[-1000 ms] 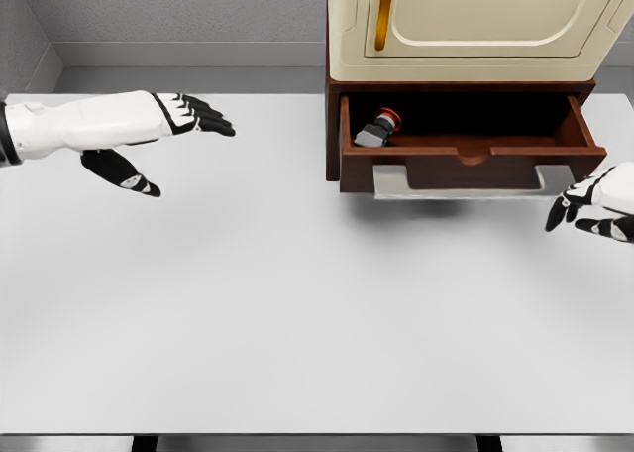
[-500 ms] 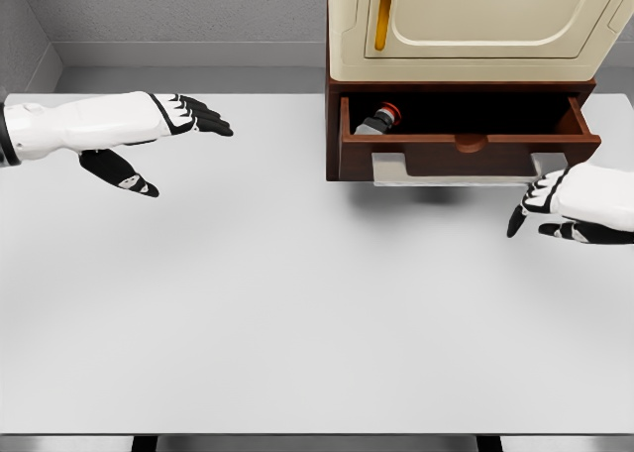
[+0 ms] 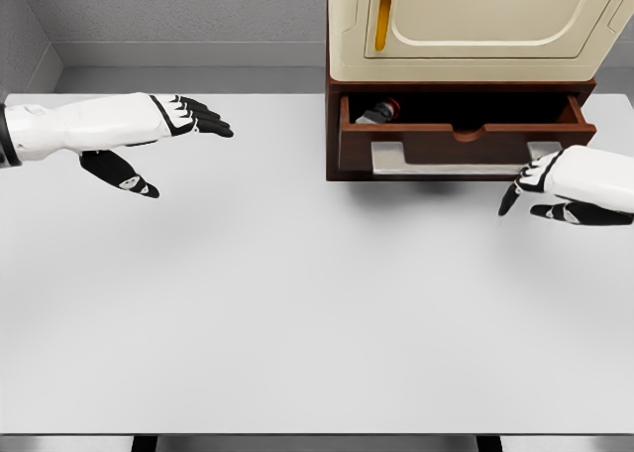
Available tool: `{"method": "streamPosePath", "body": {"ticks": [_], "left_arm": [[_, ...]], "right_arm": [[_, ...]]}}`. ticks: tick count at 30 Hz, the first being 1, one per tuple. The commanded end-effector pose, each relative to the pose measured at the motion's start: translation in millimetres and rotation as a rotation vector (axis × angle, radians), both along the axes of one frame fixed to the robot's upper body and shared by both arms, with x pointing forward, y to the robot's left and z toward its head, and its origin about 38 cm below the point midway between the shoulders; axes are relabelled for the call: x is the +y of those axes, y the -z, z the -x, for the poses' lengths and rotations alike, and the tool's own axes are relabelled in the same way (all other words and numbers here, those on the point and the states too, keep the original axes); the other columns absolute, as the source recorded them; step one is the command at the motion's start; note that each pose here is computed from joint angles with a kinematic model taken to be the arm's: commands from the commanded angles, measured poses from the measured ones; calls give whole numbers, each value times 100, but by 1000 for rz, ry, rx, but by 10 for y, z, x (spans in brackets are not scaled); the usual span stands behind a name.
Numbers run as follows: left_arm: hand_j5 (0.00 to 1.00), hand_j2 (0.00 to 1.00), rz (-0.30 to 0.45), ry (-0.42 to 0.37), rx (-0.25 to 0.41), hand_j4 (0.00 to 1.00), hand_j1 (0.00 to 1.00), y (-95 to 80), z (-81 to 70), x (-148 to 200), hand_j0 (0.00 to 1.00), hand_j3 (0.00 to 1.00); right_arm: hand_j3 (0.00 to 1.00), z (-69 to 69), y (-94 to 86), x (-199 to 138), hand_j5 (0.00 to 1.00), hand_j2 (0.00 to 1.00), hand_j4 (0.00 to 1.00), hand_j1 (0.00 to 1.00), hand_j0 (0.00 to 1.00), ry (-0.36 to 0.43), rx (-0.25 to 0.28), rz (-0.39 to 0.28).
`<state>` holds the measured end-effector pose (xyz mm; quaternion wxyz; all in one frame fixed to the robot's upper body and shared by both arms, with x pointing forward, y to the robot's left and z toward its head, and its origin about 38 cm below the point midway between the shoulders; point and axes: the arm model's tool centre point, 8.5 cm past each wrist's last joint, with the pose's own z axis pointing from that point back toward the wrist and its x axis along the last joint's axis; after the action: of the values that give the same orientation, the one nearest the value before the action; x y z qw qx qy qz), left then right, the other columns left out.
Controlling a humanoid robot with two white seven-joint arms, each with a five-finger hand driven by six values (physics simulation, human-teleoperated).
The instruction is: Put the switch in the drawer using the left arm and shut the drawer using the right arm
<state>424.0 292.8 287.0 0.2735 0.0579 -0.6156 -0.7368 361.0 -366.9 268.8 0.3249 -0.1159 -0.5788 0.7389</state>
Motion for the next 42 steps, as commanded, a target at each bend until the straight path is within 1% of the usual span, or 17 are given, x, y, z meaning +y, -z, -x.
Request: {"method": "streamPosePath", "body": {"ticks": [1,6,10,12,15,16,21,22,24,26,27,31,33,35,38,41,42], "left_arm": [[100,100,6,-4,3,100,100,-6,-3,6,100,100],[100,100,6,-4,3,100,100,-6,-3,6,100,100],[100,100,9,0,5,100,100,4,-4,-11,100,100],[100,100,6,-3,1,100,100,-12,-5,5,100,100],[100,100,6,-2,4,100,100,-1,1,2,100,100],[100,100,5,-3,4,100,100,-2,2,8,100,100],[100,100,7,-3,4,100,100,-3,2,8,100,100],[100,100,5,-3,4,100,100,-2,2,8,100,100],[100,100,6,-1,3,100,100,-3,3,-2,100,100],[100,100,6,-1,3,100,100,-3,3,-2,100,100],[100,100,6,-1,3,100,100,-3,3,-2,100,100],[100,100,6,-1,10,100,100,23,10,0,100,100],[100,100,7,-2,10,100,100,26,7,-1,100,100],[100,100,7,-2,10,100,100,26,7,-1,100,100],[100,100,7,-2,10,100,100,26,7,-1,100,100],[100,100,6,-3,10,100,100,25,7,4,100,100],[100,100,5,-5,11,100,100,25,6,14,100,100]], "right_arm": [[56,-27,62,-5,56,56,56,56,56,10,16,-12],[56,-217,143,133,56,56,56,56,56,-6,29,-38],[57,-236,161,165,57,57,57,57,57,-10,29,-41],[58,-283,104,98,58,58,58,58,58,11,16,-43],[60,-342,-258,-84,60,60,60,60,60,63,-81,-70],[60,-340,-302,-111,60,60,60,60,60,70,-94,-72],[60,-335,-319,-91,60,60,60,60,60,63,-99,-67],[60,-299,-318,-15,60,60,60,60,60,38,-101,-62],[60,-253,-280,85,60,60,60,60,60,5,-93,-59],[60,-186,-134,240,60,60,60,60,60,-45,-54,-44],[60,-157,-125,274,60,60,60,60,60,-57,-53,-41],[60,-64,-47,260,60,60,60,60,60,-66,-25,-15],[60,-19,57,268,60,60,60,60,60,-69,3,-14],[60,-47,140,263,60,60,60,60,60,-61,15,3],[60,-209,217,150,60,60,60,60,60,-3,24,-12],[60,-324,280,206,60,60,60,60,60,-2,37,-25],[60,-344,318,240,60,60,60,60,60,-7,40,-11]]}}
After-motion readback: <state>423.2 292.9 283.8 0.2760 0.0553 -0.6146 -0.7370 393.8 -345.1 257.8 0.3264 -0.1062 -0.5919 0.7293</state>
